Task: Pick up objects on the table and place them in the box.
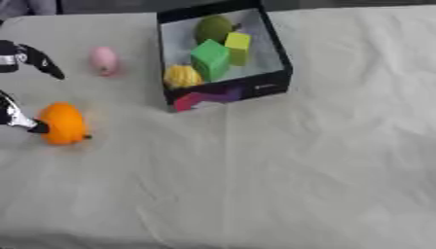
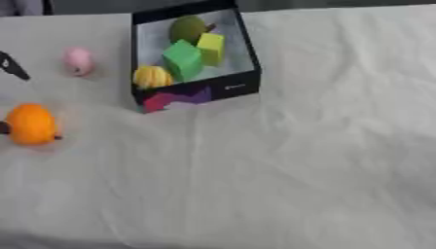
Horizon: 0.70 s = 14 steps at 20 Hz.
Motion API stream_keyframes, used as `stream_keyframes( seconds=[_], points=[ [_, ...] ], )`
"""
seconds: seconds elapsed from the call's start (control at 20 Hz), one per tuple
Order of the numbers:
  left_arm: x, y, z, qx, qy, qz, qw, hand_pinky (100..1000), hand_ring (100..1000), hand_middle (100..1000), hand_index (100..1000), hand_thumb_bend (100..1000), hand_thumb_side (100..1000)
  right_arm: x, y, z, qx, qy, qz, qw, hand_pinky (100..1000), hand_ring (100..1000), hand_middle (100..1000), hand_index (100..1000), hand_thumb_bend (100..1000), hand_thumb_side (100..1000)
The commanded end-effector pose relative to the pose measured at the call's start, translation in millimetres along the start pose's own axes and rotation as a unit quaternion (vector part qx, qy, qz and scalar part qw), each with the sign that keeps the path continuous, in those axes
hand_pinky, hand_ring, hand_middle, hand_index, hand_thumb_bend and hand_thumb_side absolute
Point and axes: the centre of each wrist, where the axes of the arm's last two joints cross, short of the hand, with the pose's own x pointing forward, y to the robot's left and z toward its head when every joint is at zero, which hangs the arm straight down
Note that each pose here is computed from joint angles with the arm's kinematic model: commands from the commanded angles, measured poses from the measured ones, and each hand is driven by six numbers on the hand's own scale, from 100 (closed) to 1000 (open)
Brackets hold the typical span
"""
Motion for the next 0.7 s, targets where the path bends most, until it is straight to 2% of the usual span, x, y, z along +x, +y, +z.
stream_keyframes(
  seconds=[0.05,0.25,0.5,0.7],
  points=[
    [-12,2.6,-1,-0.002,0.023,-0.016,1.000,965,877,790,848,658,278,7,-4.7,-4,0.006,-0.006,0.013,1.000,879,756,700,866,100,609],
    [-18,-8.4,-11,-0.026,0.036,-0.020,0.999,948,871,786,848,666,292,7,-4.0,-5,0.007,-0.007,0.012,1.000,880,756,700,867,100,611],
    [-22,-17.2,-22,-0.028,0.043,-0.014,0.999,919,835,764,831,609,287,6,-3.3,-5,0.008,-0.005,0.012,1.000,881,756,701,867,100,619],
    [-21,-24.0,-31,-0.009,0.042,0.011,0.999,866,778,716,801,486,272,5,-3.0,-5,0.008,-0.004,0.012,1.000,882,756,701,867,100,619]
  ],
)
